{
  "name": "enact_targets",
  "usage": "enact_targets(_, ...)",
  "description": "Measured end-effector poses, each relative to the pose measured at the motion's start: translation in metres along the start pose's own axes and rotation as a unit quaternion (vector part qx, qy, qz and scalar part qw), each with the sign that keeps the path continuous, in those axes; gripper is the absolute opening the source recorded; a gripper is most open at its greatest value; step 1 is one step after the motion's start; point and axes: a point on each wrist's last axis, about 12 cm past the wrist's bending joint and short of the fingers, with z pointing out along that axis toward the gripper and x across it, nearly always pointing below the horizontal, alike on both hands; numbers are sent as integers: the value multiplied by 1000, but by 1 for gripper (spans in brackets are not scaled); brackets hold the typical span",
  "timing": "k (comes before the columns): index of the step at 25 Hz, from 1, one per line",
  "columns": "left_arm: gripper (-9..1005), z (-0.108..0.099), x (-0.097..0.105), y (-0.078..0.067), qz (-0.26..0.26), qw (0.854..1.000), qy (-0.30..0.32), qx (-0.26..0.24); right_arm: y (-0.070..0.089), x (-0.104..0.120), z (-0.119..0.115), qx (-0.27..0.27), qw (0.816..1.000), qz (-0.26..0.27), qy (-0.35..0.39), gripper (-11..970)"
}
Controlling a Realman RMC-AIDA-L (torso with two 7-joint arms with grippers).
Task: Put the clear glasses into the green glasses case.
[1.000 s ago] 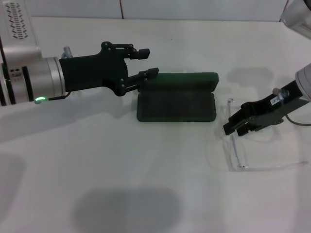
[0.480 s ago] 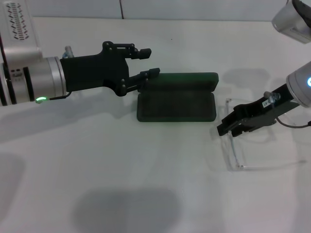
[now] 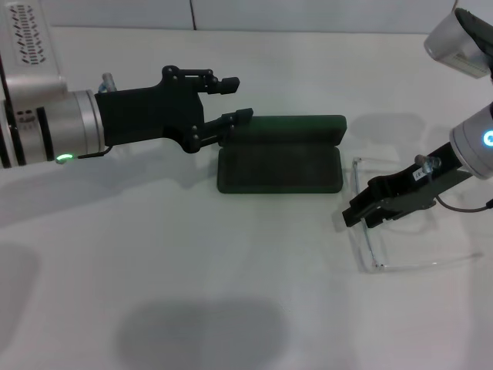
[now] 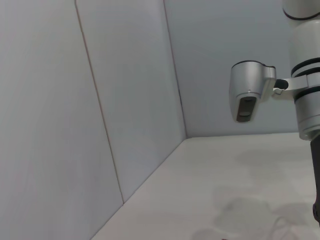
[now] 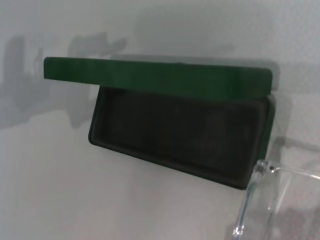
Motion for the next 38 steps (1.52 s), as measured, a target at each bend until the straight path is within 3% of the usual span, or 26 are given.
enact_targets(15, 500, 0, -1, 1, 4, 1000, -1, -1, 4, -2, 1, 7, 1000, -13, 4, 394)
enact_targets(23, 502, 1, -1, 0, 3, 1000, -3, -1, 7, -1, 2, 19, 999, -33, 11, 317)
enact_targets(28, 503, 0, 0, 0, 1, 1000, -3, -2, 9, -3, 0, 26, 998, -50, 7, 217)
enact_targets(38, 505, -1, 1, -1, -2, 1000, -5, -5, 9, 2, -11, 20, 997, -71, -25, 210)
